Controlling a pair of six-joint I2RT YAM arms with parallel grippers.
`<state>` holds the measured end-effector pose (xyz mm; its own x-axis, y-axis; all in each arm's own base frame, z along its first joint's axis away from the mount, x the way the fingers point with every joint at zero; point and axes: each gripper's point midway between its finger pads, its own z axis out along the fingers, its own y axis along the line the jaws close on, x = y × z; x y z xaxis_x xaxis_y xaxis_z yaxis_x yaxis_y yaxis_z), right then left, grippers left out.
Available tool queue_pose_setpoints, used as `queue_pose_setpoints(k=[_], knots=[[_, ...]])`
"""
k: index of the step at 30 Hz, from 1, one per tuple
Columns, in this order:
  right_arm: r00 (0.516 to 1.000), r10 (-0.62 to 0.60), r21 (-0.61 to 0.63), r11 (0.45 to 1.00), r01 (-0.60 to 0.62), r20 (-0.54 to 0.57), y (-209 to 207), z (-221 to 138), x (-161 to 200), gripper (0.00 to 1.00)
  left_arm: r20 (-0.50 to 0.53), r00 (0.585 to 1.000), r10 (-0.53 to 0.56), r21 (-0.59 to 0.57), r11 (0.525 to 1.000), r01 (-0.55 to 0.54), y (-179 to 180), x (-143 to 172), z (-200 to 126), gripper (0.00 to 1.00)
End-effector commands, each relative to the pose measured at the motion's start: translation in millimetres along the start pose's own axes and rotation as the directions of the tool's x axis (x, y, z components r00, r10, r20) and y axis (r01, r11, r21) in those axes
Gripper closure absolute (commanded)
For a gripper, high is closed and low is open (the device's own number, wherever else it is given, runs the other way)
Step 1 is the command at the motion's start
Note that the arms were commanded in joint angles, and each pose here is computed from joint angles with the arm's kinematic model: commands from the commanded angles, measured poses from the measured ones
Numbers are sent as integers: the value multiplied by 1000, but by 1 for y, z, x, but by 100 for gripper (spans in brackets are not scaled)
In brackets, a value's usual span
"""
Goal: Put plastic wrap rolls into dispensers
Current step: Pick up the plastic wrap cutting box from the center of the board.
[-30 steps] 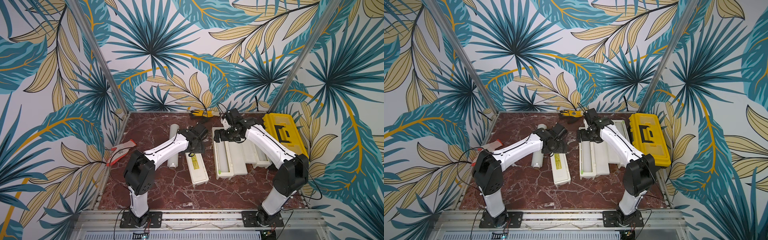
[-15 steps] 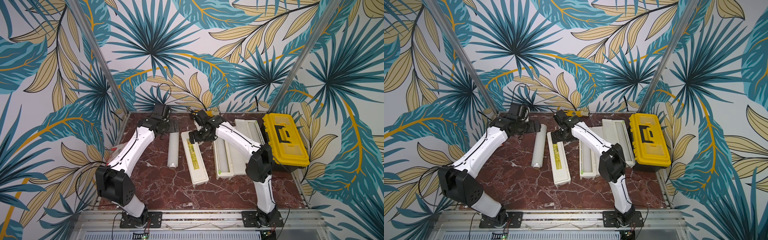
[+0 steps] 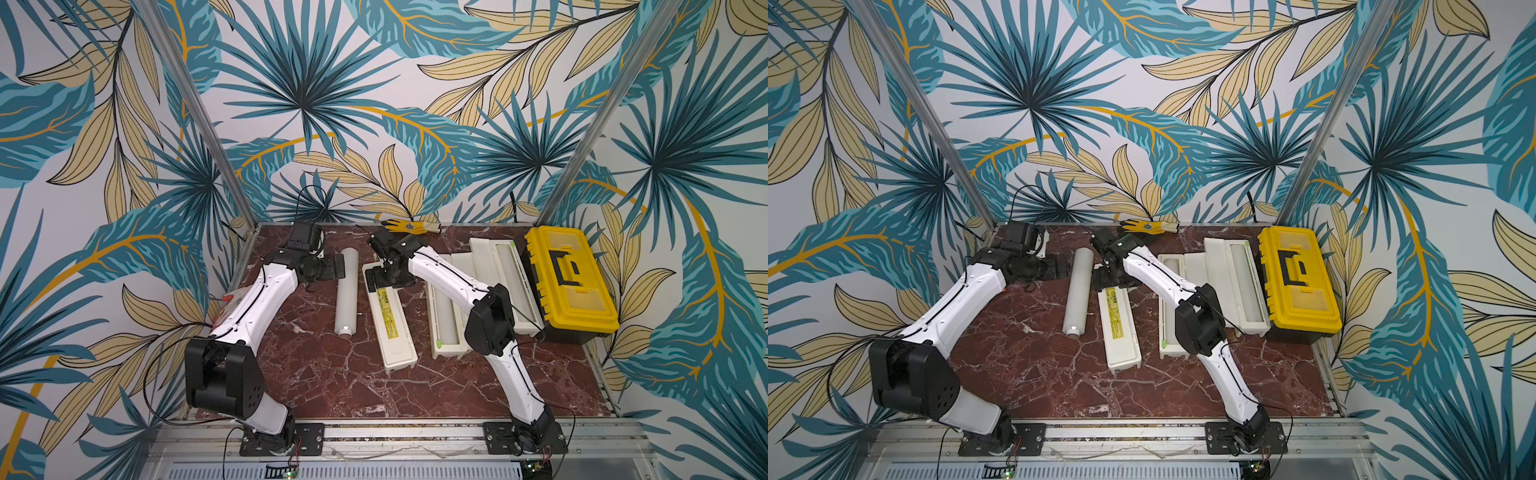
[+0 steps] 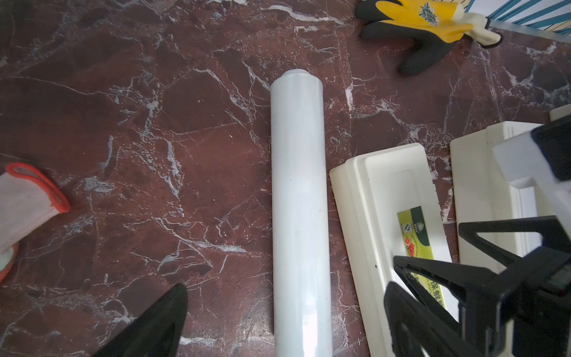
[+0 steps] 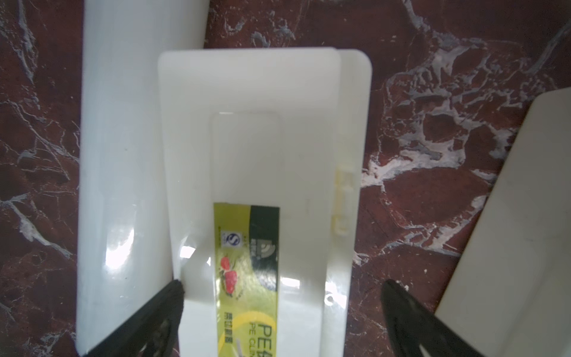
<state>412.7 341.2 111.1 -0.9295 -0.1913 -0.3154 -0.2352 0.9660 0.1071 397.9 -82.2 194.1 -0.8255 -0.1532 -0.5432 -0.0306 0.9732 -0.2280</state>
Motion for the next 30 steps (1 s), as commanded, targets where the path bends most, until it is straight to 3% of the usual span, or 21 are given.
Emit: queue_pose_setpoints(k=[1, 16, 20, 25, 30], knots=[[999, -2, 38, 999, 4, -52, -2, 14, 13, 1, 24, 1000, 4, 19, 1000, -5, 2, -2, -4, 0], [994, 14, 125, 992, -1, -104, -10, 37, 26, 1, -9, 1000, -3, 13, 1000, 3, 7, 8, 5, 0], [997, 7, 117, 993, 2, -81, -8, 31, 21, 9, -10, 1000, -10, 7, 1000, 10, 10, 7, 6, 0], [996, -5, 62, 998, 10, -86, 1, 25, 20, 34, -22, 1000, -15, 20, 1000, 15, 8, 7, 10, 0], [998, -2, 5, 1000, 2, -56, -3, 2, 11, 35, -45, 999, -28, 81, 996, 32, -2, 4, 16, 0]])
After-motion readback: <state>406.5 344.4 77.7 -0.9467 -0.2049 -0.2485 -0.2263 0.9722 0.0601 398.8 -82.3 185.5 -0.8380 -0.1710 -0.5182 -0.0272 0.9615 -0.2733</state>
